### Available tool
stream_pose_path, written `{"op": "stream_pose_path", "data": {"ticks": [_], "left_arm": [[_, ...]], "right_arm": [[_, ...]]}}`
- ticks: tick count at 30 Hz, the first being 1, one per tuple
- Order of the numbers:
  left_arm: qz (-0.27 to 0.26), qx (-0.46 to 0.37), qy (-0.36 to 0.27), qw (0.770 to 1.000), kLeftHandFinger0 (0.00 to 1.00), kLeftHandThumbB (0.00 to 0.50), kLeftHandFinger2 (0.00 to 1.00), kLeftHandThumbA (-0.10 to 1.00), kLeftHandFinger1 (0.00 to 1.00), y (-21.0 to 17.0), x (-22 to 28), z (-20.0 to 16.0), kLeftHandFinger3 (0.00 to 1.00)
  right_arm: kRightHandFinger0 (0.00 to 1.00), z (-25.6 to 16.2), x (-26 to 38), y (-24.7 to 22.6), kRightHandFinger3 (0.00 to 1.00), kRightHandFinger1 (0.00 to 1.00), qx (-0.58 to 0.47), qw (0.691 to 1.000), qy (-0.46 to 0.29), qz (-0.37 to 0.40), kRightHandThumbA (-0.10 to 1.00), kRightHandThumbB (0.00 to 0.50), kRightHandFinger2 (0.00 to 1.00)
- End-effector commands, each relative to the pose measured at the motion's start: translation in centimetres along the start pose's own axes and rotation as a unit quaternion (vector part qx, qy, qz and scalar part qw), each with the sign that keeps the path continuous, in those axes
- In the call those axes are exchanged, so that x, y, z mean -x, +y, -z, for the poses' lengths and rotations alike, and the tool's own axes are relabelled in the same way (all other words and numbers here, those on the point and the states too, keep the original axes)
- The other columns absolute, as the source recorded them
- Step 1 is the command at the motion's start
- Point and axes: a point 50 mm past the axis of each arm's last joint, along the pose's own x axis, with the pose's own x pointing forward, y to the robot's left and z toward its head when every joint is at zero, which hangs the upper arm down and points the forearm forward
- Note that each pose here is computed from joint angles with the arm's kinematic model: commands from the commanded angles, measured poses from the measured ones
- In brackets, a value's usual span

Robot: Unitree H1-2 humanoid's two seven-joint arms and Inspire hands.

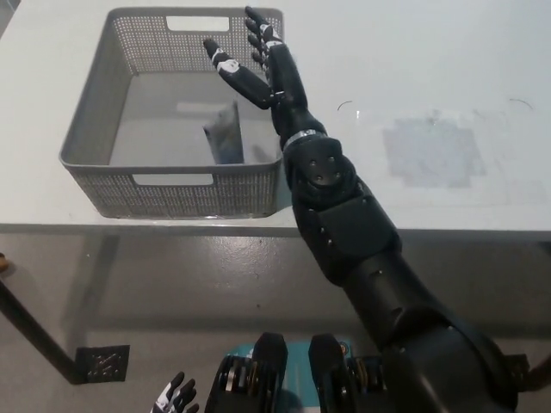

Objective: Use the right hand to pick up a shampoo and place it into a container on the left side

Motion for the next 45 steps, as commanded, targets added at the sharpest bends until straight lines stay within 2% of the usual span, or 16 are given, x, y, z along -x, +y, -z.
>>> {"op": "stream_pose_path", "data": {"ticks": [1,6,8,13,15,18,22,26,29,34,38,39,40,41,43,45], "left_arm": [[0.005,0.000,-0.012,1.000,1.00,0.046,1.00,0.92,1.00,-0.3,0.1,-0.3,1.00],[0.007,-0.002,-0.011,1.000,1.00,0.002,1.00,0.95,1.00,0.0,-0.2,-0.5,1.00],[0.008,-0.002,-0.013,1.000,1.00,0.000,1.00,0.95,1.00,0.2,-0.2,-0.5,1.00],[0.001,0.001,-0.003,1.000,1.00,0.047,1.00,0.95,1.00,0.3,-0.3,-0.3,1.00],[-0.002,-0.001,0.000,1.000,1.00,0.053,1.00,0.94,1.00,0.4,-0.2,-0.3,1.00],[0.000,-0.002,-0.003,1.000,1.00,0.041,1.00,0.94,1.00,0.3,-0.3,-0.3,1.00],[0.004,0.000,-0.002,1.000,1.00,0.047,1.00,0.94,1.00,0.1,-0.6,-0.2,1.00],[0.006,-0.004,-0.002,1.000,1.00,0.046,1.00,0.94,1.00,0.3,-0.9,-0.3,1.00],[0.004,-0.005,0.003,1.000,1.00,0.060,1.00,0.95,1.00,0.6,-1.2,-0.3,1.00],[0.001,-0.020,-0.002,1.000,1.00,0.063,1.00,0.95,1.00,1.6,-2.3,-0.4,1.00],[-0.001,-0.031,-0.001,1.000,1.00,0.067,1.00,0.97,1.00,2.3,-3.5,-0.4,1.00],[-0.001,-0.031,0.000,1.000,1.00,0.063,1.00,0.97,1.00,2.4,-3.5,-0.4,1.00],[-0.004,-0.035,0.002,0.999,1.00,0.093,1.00,0.98,1.00,2.6,-4.3,-0.3,1.00],[-0.004,-0.036,0.001,0.999,1.00,0.077,1.00,0.98,1.00,2.8,-4.7,-0.3,1.00],[-0.008,-0.042,0.000,0.999,1.00,0.089,1.00,0.97,1.00,3.3,-5.8,-0.3,1.00],[-0.014,-0.043,0.000,0.999,1.00,0.102,1.00,0.97,1.00,3.9,-6.9,-0.2,1.00]], "right_arm": [[1.00,-5.7,-0.9,-0.4,1.00,1.00,-0.019,0.995,-0.096,-0.020,1.00,0.363,1.00],[1.00,-9.5,0.6,-3.7,1.00,1.00,-0.007,0.985,-0.170,-0.003,1.00,0.318,1.00],[1.00,-10.1,1.2,-5.0,1.00,1.00,-0.004,0.982,-0.187,-0.002,0.99,0.322,1.00],[1.00,-10.5,6.4,-10.8,1.00,1.00,-0.006,0.976,-0.218,0.023,1.00,0.340,1.00],[1.00,-9.5,8.6,-12.8,1.00,1.00,-0.013,0.975,-0.218,0.027,0.98,0.345,1.00],[1.00,-6.6,12.6,-15.5,1.00,1.00,-0.017,0.978,-0.205,0.041,0.94,0.318,1.00],[1.00,-2.9,17.9,-17.7,1.00,1.00,-0.009,0.983,-0.173,0.062,1.00,0.275,1.00],[1.00,0.2,22.3,-18.7,1.00,1.00,-0.010,0.986,-0.144,0.079,1.00,0.250,1.00],[1.00,2.8,25.6,-19.4,1.00,1.00,-0.006,0.990,-0.106,0.087,0.98,0.264,1.00],[1.00,7.1,29.6,-19.6,1.00,1.00,-0.018,0.994,-0.040,0.095,0.92,0.248,1.00],[1.00,10.5,31.7,-19.3,1.00,1.00,-0.031,0.995,0.010,0.098,0.87,0.295,1.00],[1.00,10.6,31.7,-19.3,1.00,1.00,-0.031,0.995,0.010,0.098,0.79,0.259,1.00],[1.00,12.2,32.7,-19.2,1.00,1.00,-0.030,0.994,0.036,0.098,0.85,0.304,1.00],[1.00,12.7,32.7,-19.1,1.00,1.00,-0.031,0.994,0.041,0.099,0.78,0.264,1.00],[1.00,14.7,33.8,-18.5,1.00,1.00,-0.038,0.991,0.074,0.105,0.85,0.289,1.00],[1.00,16.5,34.7,-18.2,1.00,1.00,-0.035,0.988,0.108,0.101,0.89,0.266,1.00]]}}
